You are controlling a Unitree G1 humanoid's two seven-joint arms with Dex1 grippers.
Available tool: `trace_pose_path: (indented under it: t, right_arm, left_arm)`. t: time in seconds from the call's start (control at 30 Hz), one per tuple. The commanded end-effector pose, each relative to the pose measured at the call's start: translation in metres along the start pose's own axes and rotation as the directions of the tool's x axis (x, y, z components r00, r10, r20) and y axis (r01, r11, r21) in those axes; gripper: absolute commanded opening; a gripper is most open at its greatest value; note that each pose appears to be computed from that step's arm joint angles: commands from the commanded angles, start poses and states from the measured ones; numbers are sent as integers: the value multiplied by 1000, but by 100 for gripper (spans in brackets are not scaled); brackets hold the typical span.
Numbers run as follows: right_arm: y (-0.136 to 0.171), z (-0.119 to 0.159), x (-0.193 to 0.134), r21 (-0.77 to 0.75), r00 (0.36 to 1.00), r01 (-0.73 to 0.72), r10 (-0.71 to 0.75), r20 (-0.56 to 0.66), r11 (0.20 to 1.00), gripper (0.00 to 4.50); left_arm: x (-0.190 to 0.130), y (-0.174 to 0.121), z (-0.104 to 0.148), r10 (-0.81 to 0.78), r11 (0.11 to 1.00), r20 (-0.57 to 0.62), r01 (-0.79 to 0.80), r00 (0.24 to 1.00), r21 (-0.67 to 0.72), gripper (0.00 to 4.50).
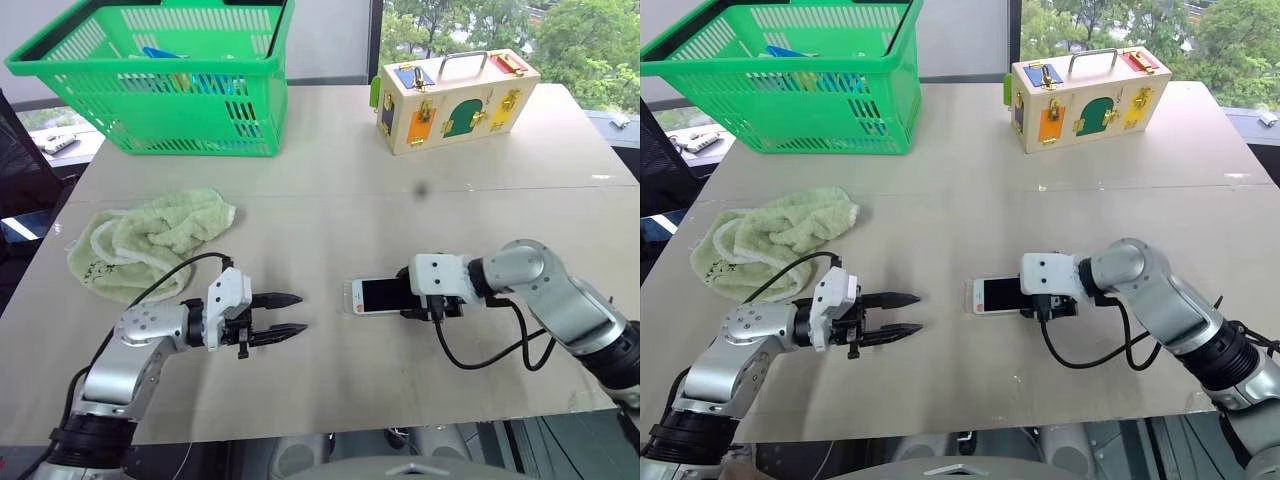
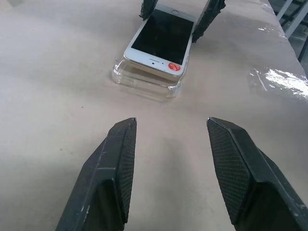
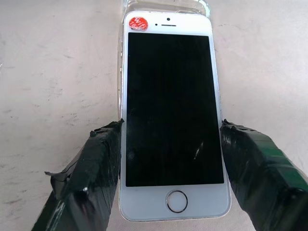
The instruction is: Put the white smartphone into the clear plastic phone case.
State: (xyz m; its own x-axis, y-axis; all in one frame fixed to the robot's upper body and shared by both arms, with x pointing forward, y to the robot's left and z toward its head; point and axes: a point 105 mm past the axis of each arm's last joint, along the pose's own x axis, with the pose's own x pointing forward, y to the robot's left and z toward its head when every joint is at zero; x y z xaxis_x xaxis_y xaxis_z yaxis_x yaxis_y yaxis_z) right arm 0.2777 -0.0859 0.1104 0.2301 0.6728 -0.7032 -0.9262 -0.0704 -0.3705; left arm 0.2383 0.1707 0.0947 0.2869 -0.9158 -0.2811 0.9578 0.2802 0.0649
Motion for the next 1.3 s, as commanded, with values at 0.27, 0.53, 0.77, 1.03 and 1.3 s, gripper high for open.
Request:
trace_pose_path:
  t: [0.27,0.53,0.77,1.03,1.3]
  right_arm:
    - [2,-13,6,12,993,-65,66,-102,998,275]
    - [-1,-4,4,87,997,-37,42,-60,996,275]
    - [-13,19,-12,114,996,52,-60,71,992,448]
    - [-13,22,-41,242,981,111,-145,126,964,290]
    - [-4,-21,-51,345,963,265,-267,-44,900,3]
  left_arm:
    - [1,1,7,5,999,33,-6,999,35,239]
    - [9,0,7,-1,999,44,-1,999,38,239]
    - [9,3,1,-4,999,36,2,999,38,239]
    - [17,7,-8,-11,1000,-24,12,1000,23,85]
    - [46,9,-3,-23,1000,-22,23,999,18,0]
